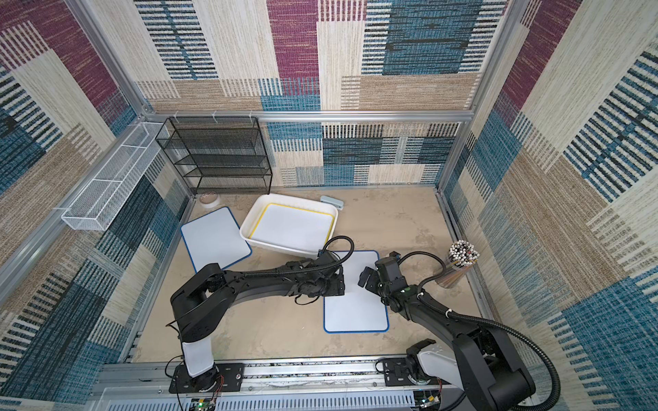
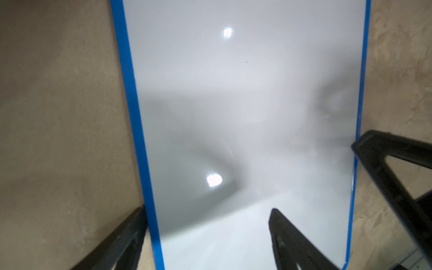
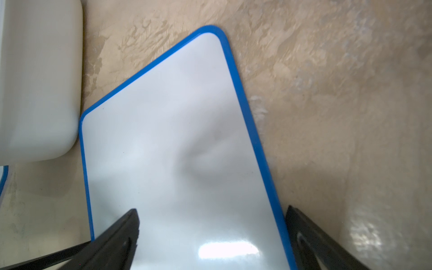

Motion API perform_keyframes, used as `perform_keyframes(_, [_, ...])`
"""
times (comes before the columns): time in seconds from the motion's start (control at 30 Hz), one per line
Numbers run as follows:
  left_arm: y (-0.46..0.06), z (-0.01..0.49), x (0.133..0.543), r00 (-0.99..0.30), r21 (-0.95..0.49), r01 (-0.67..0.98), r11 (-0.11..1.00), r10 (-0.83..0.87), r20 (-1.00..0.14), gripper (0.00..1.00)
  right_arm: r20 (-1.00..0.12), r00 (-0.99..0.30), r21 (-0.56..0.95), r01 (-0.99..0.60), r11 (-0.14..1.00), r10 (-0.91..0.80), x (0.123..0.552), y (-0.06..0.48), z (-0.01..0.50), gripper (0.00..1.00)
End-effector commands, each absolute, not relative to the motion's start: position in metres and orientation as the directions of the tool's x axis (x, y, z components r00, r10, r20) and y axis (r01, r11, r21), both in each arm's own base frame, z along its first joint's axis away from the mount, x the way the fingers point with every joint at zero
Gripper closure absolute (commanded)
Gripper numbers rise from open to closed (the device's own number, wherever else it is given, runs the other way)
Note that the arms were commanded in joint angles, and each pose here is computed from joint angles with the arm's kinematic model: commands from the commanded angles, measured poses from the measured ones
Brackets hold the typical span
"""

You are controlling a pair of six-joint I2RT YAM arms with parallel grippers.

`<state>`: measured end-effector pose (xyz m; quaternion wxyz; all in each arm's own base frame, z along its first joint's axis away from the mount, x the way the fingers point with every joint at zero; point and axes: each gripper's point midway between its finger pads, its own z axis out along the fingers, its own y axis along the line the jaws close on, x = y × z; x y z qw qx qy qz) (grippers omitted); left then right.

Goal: Put the whiteboard into the storage box
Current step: Move the whiteboard to the center of the board.

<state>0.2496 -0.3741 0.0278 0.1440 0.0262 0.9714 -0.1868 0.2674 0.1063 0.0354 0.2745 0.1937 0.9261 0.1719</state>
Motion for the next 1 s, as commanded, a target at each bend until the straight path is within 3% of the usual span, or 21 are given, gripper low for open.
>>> perform_keyframes(0.0, [-0.384,0.007,0.213,-0.993,-0.398,0.091,0.913,0.056,-0.099,0.16,-0.223,-0.872,0.451,0.305,0.839,0.437,0.228,0.125,0.013,0.0])
perform_keyframes(0.37, [-0.401,0.008,0.228,-0.991,-0.374,0.117,0.92,0.082,-0.11,0.16,-0.315,-0.821,0.344,0.369,0.863,0.476,0.239,0.098,0.013,0.0])
perform_keyframes(0.97, [-0.383,0.008,0.258,-0.993,-0.294,0.036,0.955,0.002,-0.115,0.16,-0.431,-0.775,0.175,0.432,0.885,0.463,0.247,0.062,0.013,0.0])
